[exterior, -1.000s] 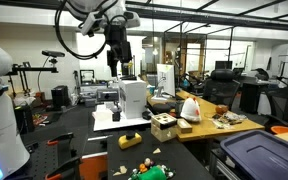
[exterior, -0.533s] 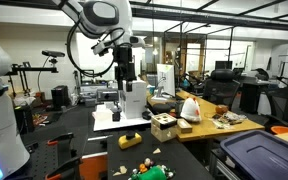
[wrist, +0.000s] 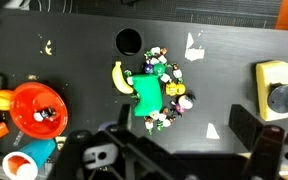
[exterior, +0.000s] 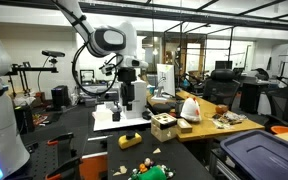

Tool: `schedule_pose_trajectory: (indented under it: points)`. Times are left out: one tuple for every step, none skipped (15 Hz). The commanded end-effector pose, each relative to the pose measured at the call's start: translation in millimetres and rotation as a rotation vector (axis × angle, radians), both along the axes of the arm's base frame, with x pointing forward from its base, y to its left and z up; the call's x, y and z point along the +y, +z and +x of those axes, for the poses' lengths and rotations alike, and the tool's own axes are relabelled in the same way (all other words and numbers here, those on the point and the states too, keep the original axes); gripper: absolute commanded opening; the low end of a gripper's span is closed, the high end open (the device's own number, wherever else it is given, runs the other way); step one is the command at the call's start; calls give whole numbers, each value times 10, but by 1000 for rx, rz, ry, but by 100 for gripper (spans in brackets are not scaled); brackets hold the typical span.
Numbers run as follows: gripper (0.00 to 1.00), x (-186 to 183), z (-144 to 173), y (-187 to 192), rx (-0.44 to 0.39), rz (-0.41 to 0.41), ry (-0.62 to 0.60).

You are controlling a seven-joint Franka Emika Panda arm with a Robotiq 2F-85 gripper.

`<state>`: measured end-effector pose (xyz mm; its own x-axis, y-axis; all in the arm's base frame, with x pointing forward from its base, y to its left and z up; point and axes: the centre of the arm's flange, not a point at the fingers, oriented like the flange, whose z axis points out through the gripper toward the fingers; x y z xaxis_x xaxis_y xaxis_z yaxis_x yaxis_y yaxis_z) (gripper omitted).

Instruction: Pick up the object from the table and put it in the bowl

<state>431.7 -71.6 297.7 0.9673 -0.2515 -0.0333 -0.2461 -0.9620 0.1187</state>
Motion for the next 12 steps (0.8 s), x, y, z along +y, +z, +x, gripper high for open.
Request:
schedule_pose_trajectory:
  points:
    - [100, 88, 97, -360, 19, -10, -111]
    - [100, 109, 103, -458, 29, -7, -132]
    - [100, 131, 114, -567, 38, -10, -156]
    - [100, 163, 126, -682, 50, -10, -179]
    - [100, 192, 133, -778, 60, -12, -197]
    - [100, 233, 137, -885, 72, -16, -217]
    - [100, 273, 141, -976, 82, -16, -224]
    - [100, 321, 159, -1079, 92, -17, -240]
    - [100, 360, 177, -1164, 103, -18, -256]
    - [100, 396, 206, -1252, 114, -21, -264]
    - [100, 430, 237, -1332, 123, -26, -275]
    - [100, 450, 295, -1410, 133, -26, -290]
